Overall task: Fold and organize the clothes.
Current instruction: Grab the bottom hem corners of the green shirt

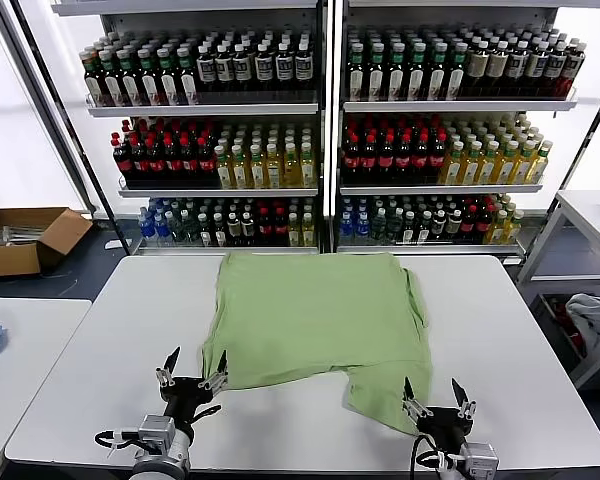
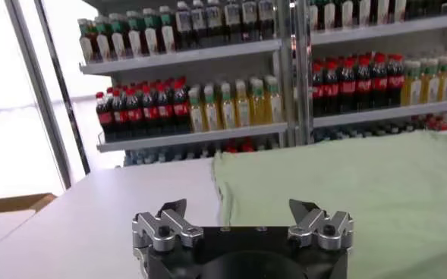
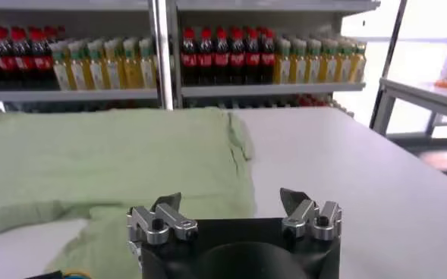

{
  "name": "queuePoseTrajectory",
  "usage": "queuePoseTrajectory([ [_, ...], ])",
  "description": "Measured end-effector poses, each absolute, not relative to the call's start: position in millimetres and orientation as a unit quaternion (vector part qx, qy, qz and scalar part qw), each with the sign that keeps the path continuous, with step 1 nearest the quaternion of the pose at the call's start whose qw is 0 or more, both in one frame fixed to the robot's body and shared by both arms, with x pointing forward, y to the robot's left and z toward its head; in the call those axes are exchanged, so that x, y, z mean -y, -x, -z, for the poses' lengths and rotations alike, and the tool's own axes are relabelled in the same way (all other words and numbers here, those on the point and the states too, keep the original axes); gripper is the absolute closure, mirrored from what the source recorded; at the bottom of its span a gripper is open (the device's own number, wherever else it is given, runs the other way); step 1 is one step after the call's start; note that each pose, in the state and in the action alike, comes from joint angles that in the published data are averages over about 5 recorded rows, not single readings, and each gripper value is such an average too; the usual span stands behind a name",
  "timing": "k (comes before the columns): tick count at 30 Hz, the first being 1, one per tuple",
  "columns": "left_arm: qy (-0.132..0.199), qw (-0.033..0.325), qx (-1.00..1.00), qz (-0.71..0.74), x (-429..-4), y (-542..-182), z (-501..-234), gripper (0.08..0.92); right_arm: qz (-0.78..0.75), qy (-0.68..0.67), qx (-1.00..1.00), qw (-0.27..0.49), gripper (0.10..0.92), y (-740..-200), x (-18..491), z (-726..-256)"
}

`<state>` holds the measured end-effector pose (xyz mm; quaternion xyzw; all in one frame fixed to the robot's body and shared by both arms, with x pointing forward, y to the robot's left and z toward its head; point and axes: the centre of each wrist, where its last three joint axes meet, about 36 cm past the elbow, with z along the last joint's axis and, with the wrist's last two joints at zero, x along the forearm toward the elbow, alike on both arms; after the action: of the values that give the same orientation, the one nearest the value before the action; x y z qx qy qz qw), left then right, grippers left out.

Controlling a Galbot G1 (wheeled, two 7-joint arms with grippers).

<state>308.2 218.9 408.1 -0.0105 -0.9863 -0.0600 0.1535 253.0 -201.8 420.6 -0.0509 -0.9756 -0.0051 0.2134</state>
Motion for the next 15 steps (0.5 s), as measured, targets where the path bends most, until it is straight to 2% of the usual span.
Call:
queuePoseTrajectory([
  [15,0.02,0.199,0.978,0.067,-225.3,-313.0,-393.6,0.177,0.01,0.052,0.969,0.242,0.2,-249.4,183.8,-409.6],
])
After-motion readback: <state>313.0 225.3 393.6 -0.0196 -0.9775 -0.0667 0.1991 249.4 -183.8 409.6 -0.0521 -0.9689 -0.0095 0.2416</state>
